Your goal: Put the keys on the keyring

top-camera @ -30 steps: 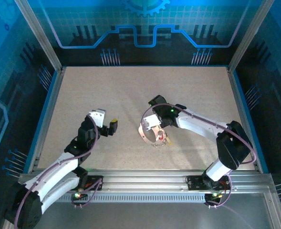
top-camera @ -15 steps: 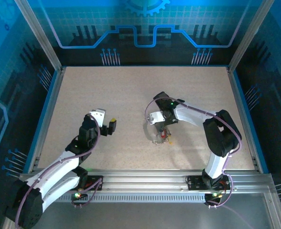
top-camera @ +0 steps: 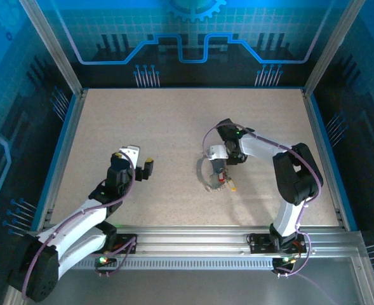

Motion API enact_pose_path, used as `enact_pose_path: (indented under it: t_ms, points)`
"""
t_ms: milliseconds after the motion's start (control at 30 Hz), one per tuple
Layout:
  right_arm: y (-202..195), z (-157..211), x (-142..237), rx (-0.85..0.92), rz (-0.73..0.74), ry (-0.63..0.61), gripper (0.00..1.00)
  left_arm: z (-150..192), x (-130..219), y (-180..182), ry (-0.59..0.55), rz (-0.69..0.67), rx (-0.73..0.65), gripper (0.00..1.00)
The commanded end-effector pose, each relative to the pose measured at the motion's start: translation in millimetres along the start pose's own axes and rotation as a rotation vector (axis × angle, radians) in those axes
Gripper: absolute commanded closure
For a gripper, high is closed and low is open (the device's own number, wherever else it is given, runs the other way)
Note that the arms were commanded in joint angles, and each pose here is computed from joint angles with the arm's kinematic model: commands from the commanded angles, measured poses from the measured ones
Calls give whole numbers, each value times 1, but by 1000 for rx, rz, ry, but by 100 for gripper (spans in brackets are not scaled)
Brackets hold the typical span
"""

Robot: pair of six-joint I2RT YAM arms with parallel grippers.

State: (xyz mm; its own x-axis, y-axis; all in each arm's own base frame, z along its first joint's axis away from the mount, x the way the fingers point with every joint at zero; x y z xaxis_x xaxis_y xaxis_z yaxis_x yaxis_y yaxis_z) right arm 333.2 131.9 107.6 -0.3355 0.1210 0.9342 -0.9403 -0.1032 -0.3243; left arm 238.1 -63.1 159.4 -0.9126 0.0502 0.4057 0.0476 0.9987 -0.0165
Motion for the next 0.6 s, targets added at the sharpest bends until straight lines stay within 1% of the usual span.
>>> enact_pose_path:
  t_ms: [0, 100, 167, 267, 367, 400, 433, 500, 567]
  points:
    - [-2, 15, 20, -95, 4, -2, 78, -8, 2, 5, -45, -38, 25, 1]
    - [-9, 24, 37, -141, 65, 7, 77, -10, 2, 5, -50, -43, 26, 1]
    - [-15, 28, 54, -202, 112, -28, 76, -13, 1, 7, -59, -61, 32, 1]
    - [-23, 29, 87, -317, 199, -164, 76, -21, -1, 8, -60, -91, 33, 1]
    - [-30, 35, 123, -487, 309, -373, 75, -24, -5, 7, -59, -96, 17, 1]
    - [-31, 40, 135, -549, 348, -457, 68, -24, -6, 7, -66, -100, 14, 1]
    - [-31, 45, 145, -612, 389, -537, 1, -25, -6, 7, -70, -100, 11, 1]
    - [-28, 56, 155, -732, 460, -665, 0, -27, -6, 6, -91, -93, 7, 1]
    - [-21, 70, 157, -853, 540, -741, 0, -27, -5, 6, -117, -92, 22, 1]
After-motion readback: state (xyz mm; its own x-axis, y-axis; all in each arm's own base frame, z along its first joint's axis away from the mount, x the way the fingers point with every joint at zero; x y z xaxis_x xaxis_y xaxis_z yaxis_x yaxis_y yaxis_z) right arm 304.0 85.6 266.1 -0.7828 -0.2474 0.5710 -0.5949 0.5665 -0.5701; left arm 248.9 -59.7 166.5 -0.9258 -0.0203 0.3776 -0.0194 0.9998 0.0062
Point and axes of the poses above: each hand's point on the last joint's axis, 136 mm out from that joint toward the fingers, its own x axis back along the fingers, its own y axis along the line the jaws close on, z = x × y, the point moved 7 cm from there along x, back along the fingers, and after that the axes turned 7 degrees about x, right-handed, at the moved point
